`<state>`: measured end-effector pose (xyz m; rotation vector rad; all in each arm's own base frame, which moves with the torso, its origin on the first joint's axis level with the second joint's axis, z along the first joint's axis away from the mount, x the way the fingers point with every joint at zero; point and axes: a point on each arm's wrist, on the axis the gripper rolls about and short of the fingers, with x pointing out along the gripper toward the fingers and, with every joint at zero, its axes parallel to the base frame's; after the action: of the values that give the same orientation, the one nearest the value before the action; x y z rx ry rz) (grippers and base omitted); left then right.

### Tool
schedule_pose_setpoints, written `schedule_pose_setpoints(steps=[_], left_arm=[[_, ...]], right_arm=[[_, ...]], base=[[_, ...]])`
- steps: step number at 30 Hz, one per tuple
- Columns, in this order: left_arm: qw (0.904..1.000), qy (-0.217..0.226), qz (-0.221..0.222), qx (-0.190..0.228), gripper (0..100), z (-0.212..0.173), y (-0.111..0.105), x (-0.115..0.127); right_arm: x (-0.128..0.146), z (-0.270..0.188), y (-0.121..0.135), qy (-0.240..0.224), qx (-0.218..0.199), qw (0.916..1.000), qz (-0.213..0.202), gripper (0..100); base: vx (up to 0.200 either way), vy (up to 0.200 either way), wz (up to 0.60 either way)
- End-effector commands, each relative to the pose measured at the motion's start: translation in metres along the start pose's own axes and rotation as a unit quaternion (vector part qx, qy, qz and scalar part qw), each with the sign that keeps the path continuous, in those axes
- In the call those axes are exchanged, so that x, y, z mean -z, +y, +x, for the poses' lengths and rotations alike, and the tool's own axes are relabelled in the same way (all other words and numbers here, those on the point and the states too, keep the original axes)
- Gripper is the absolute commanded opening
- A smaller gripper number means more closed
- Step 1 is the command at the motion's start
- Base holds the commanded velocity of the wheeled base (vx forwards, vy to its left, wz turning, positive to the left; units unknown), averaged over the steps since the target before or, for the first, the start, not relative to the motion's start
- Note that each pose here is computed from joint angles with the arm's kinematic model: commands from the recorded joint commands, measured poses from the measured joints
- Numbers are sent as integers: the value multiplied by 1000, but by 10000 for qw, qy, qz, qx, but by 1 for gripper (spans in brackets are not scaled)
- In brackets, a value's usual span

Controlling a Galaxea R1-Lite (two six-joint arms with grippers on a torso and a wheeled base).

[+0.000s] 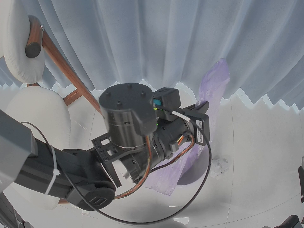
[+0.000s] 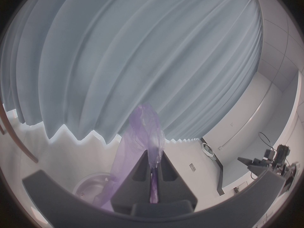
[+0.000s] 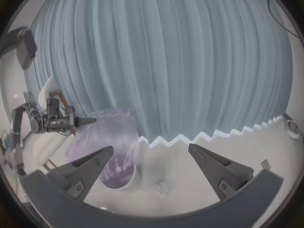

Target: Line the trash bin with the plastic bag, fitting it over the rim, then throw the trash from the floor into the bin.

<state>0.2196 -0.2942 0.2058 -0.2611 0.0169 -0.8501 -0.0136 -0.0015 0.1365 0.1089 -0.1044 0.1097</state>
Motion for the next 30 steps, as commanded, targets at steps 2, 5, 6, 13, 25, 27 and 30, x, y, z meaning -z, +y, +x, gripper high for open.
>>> schedule_pose_setpoints(steps=[2,5,6,13,25,27,30], left_arm=[[9994,221,254,-3,0,-35,4,12],[9995,171,263,55,0,-38,5,12],[9995,171,263,55,0,-38,5,12],[9992,269,297,3,0,-47,8,15],[9980,461,437,-46,0,-51,12,26],[9978,486,445,-35,0,-51,12,27],[9979,477,445,-41,0,-51,12,27]], right_arm=[[-13,100,41,2526,-1713,9472,981,100],[3,92,48,2903,-1973,9335,732,100],[3,92,48,2903,-1973,9335,732,100],[18,151,51,3778,-950,9128,1227,100],[77,287,-1,2994,-566,9493,775,100],[82,297,-5,2837,-547,9546,729,0],[94,332,-13,2369,-567,9684,541,0]], base=[[0,0,0],[0,0,0],[0,0,0],[0,0,0],[0,0,0],[0,0,0],[0,0,0]])
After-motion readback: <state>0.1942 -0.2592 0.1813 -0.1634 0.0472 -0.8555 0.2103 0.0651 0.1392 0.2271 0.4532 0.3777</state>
